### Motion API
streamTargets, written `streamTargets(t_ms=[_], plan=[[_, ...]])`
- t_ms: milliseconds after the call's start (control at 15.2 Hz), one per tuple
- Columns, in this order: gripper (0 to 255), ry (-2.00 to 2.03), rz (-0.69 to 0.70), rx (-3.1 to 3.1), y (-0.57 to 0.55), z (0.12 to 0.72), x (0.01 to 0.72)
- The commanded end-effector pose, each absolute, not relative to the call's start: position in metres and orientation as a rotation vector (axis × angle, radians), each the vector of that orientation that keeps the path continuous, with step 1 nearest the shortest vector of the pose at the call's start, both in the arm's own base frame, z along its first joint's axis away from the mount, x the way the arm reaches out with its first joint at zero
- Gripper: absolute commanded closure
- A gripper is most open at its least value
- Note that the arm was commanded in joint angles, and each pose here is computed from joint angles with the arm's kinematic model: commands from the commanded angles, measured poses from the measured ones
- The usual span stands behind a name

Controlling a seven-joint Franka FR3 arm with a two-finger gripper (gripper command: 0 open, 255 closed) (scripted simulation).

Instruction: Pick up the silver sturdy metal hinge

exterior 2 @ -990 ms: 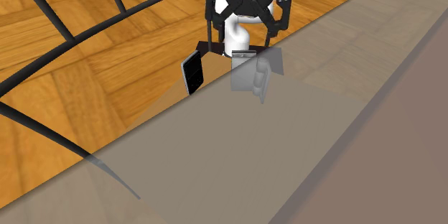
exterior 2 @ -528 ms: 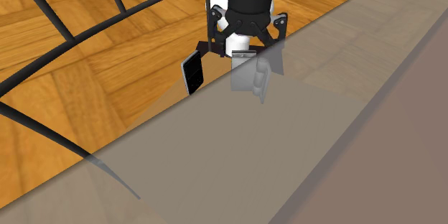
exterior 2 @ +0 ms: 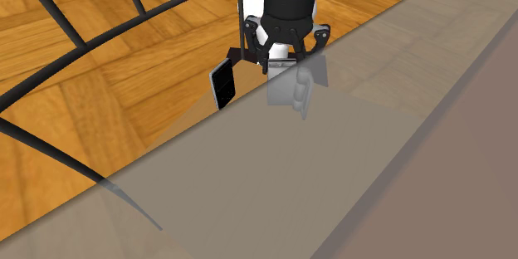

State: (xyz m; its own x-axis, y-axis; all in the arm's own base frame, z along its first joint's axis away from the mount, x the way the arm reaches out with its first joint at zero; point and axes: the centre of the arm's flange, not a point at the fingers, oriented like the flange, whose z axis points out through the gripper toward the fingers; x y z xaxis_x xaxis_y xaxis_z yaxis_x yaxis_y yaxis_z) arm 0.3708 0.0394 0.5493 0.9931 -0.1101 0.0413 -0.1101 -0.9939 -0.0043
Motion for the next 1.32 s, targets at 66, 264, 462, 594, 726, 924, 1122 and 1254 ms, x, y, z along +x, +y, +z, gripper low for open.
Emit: streamTargets(t_ms=[66,264,462,594,726,924,1122,1254], plan=[[255,0.174,-0.061,-3.135,0.039,0.548,0.371],[255,0.174,-0.061,-3.135,0.039,0.559,0.37],[255,0.174,-0.061,-3.135,0.039,0.575,0.37],[255,0.174,-0.061,-3.135,0.039,0.586,0.37],[255,0.174,-0.061,-3.135,0.039,0.596,0.37],[255,0.174,-0.061,-3.135,0.039,0.612,0.37],[255,0.174,-0.061,-3.135,0.039,0.628,0.37],[255,0.174,-0.061,-3.135,0.039,0.629,0.37]])
